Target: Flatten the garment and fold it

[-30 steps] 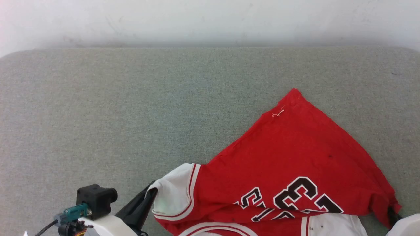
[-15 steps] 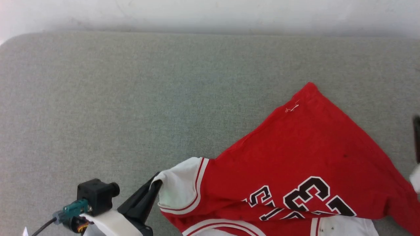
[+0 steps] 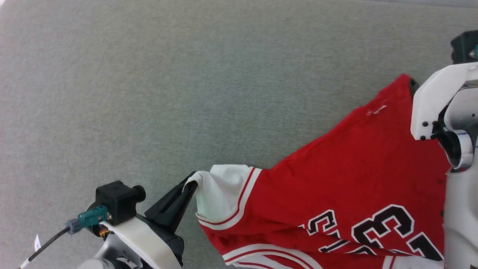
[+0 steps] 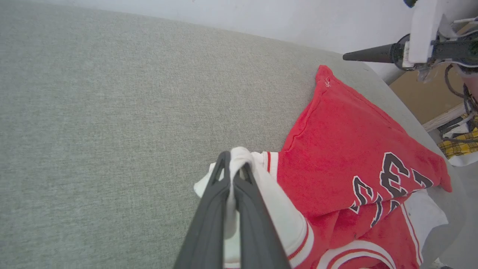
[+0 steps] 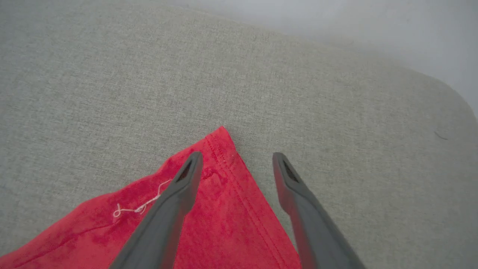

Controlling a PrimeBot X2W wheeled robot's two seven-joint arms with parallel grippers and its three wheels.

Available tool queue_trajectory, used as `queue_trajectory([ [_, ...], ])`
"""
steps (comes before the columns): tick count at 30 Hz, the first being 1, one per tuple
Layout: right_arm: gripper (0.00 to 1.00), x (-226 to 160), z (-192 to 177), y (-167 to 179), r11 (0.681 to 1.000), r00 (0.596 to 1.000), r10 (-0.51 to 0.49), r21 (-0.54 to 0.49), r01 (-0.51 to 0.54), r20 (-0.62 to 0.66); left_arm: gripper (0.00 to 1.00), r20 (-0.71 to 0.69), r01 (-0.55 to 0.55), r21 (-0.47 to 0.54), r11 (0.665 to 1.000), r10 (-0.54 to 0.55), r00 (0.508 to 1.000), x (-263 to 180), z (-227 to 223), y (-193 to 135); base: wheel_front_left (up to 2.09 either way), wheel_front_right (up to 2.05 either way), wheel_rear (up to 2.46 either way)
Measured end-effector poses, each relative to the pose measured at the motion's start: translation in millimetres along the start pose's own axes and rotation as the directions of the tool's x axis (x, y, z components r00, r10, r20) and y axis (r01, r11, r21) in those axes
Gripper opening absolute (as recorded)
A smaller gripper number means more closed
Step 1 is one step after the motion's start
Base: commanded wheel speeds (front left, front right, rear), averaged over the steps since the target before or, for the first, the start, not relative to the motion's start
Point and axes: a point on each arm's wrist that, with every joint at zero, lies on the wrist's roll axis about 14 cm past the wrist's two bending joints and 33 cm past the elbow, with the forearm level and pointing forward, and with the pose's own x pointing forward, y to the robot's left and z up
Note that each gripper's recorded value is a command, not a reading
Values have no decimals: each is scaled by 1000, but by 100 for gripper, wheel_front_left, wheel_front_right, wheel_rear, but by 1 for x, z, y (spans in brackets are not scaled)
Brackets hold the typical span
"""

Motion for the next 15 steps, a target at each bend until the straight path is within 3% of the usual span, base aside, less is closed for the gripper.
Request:
queue_trajectory([
  [5, 100, 32, -33, 16, 999, 990, 30, -34, -35, -139, 0, -22, -46, -16, 999, 45, 999, -3, -10, 14, 0, 0, 0],
  [11, 99, 51, -45, 23, 998, 980, 42, -30, -49, -193, 0, -40, -93, -24, 995, 92, 995, -7, -16, 26, 0, 0, 0],
  [13, 41, 53, -47, 23, 999, 977, 43, -19, -48, -210, 0, -43, -102, -25, 994, 101, 994, -8, -18, 29, 0, 0, 0],
  [14, 3, 53, -47, 23, 999, 976, 43, -18, -48, -215, 0, -44, -104, -25, 994, 103, 994, -9, -18, 29, 0, 0, 0],
  [15, 0, 52, -47, 24, 999, 975, 43, -18, -48, -217, 0, -44, -104, -25, 994, 103, 994, -9, -18, 29, 0, 0, 0],
])
